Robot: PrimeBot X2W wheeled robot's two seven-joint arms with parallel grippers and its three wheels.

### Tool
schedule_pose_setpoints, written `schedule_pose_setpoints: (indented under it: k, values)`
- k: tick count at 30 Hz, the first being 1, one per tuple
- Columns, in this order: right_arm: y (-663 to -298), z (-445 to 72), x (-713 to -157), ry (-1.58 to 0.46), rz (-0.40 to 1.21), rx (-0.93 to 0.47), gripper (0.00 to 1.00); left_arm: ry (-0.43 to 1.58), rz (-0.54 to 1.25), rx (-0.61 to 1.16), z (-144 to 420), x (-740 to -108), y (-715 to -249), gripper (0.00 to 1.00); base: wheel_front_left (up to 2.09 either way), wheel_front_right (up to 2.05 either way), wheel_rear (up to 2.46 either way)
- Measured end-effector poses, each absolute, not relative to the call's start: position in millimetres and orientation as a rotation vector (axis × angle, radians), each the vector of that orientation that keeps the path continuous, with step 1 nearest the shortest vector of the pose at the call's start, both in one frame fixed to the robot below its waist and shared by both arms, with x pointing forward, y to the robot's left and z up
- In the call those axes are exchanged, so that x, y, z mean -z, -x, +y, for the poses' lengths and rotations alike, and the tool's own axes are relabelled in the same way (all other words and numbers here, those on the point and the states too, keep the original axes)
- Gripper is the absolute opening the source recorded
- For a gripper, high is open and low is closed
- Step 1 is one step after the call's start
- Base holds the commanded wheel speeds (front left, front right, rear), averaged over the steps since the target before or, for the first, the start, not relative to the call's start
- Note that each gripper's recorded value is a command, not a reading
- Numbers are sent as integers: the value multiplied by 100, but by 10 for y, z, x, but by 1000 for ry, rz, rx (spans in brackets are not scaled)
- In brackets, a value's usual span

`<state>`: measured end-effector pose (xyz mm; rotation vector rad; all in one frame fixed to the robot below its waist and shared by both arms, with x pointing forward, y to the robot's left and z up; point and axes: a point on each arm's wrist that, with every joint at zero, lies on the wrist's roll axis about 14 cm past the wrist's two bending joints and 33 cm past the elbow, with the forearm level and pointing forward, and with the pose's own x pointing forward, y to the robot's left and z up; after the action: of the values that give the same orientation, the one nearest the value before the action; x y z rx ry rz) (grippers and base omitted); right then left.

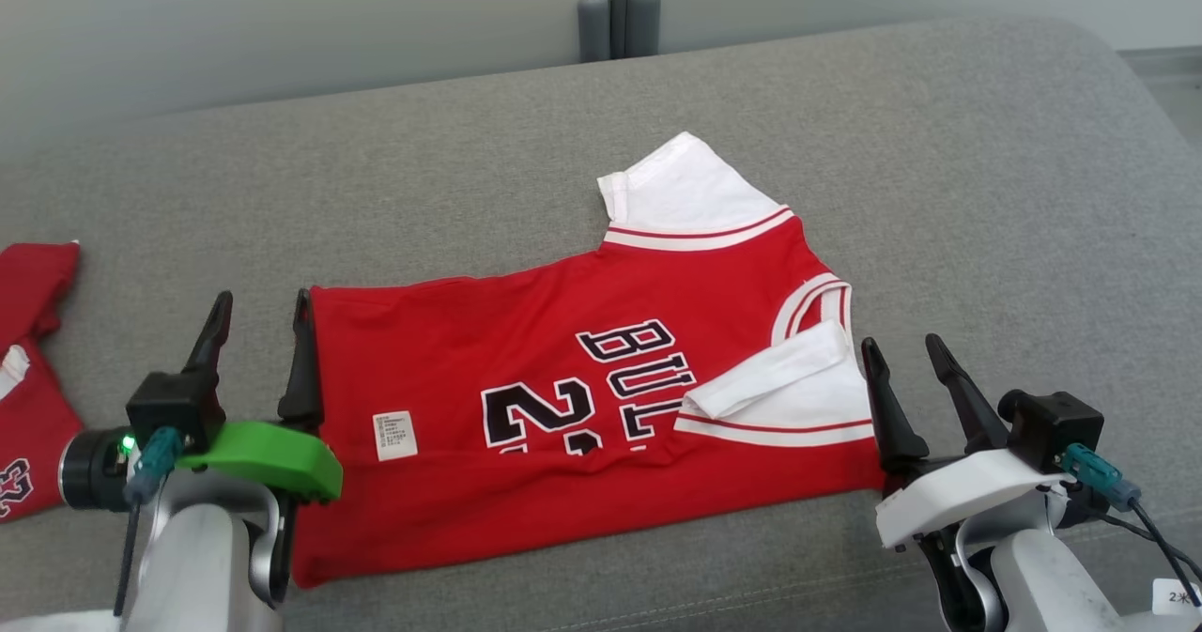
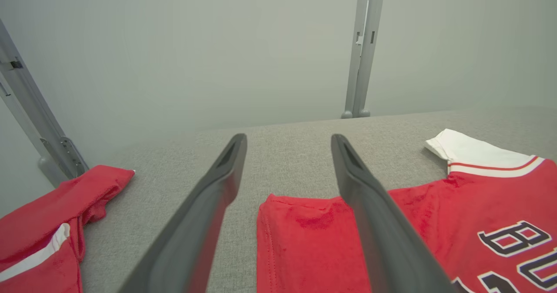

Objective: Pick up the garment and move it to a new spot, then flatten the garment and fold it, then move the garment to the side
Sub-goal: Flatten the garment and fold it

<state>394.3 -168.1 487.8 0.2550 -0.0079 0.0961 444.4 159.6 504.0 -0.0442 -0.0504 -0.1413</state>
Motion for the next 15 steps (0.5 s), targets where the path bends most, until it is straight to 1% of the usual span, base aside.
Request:
schedule_pose_setpoints:
  k: [6, 15]
  values:
    - [-3976, -1801, -4793, -250, 13, -59, 100, 53, 47, 159, 1565, -4788, -4800, 100, 0, 0, 0]
    - [-4053, -1961, -4678, -227, 39, -14, 100, 81, 246, 125, 1642, -4211, -5108, 100, 0, 0, 0]
